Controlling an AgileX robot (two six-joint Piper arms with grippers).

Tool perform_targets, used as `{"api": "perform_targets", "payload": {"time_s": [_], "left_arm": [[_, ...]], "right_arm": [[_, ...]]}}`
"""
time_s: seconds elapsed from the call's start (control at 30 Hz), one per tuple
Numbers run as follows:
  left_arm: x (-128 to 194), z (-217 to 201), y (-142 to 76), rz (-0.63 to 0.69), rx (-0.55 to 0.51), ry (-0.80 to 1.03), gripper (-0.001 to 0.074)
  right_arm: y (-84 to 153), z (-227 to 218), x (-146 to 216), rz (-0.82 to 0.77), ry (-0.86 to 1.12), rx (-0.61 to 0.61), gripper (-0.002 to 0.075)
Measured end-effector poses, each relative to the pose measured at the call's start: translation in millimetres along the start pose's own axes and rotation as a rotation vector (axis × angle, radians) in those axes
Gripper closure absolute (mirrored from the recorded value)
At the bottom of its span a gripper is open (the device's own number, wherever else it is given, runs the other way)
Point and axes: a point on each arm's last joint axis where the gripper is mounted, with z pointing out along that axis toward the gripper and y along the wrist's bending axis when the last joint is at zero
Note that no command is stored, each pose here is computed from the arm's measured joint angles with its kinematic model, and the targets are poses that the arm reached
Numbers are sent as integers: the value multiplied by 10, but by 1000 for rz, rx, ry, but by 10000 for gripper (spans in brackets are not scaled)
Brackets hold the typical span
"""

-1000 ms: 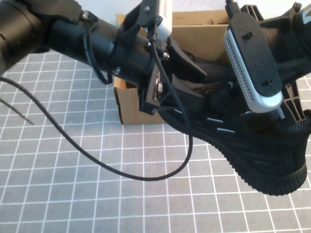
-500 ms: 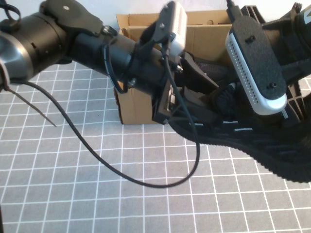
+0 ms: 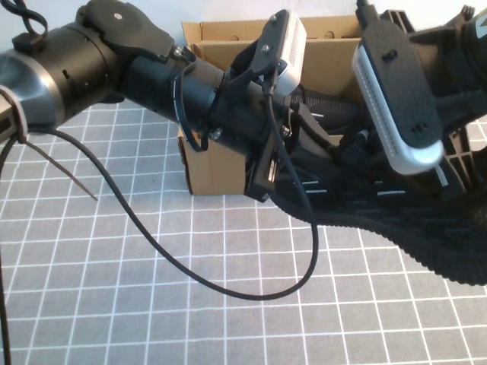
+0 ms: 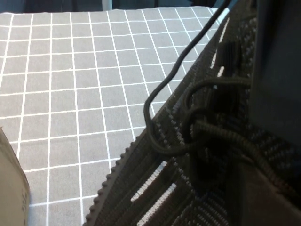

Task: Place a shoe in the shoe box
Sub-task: Place the shoe in the shoe box

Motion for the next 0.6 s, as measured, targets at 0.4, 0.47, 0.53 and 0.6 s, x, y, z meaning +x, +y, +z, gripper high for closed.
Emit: {"api": "perform_targets", "payload": {"time_s": [0.4, 0.47, 0.53, 0.6], "left_arm": [[76, 11, 79, -30, -72, 62, 708], [93, 17, 111, -34, -89, 74, 708], [68, 9, 142, -47, -99, 83, 710], [-16, -38, 174, -47, -120, 84, 711]], "right_arm": [[-56, -186, 27, 463, 62, 133, 374], [-45, -313, 13, 512, 77, 168, 371], [-23, -446, -10, 574, 86, 191, 398], [12, -561, -23, 631, 102, 203, 447]]}}
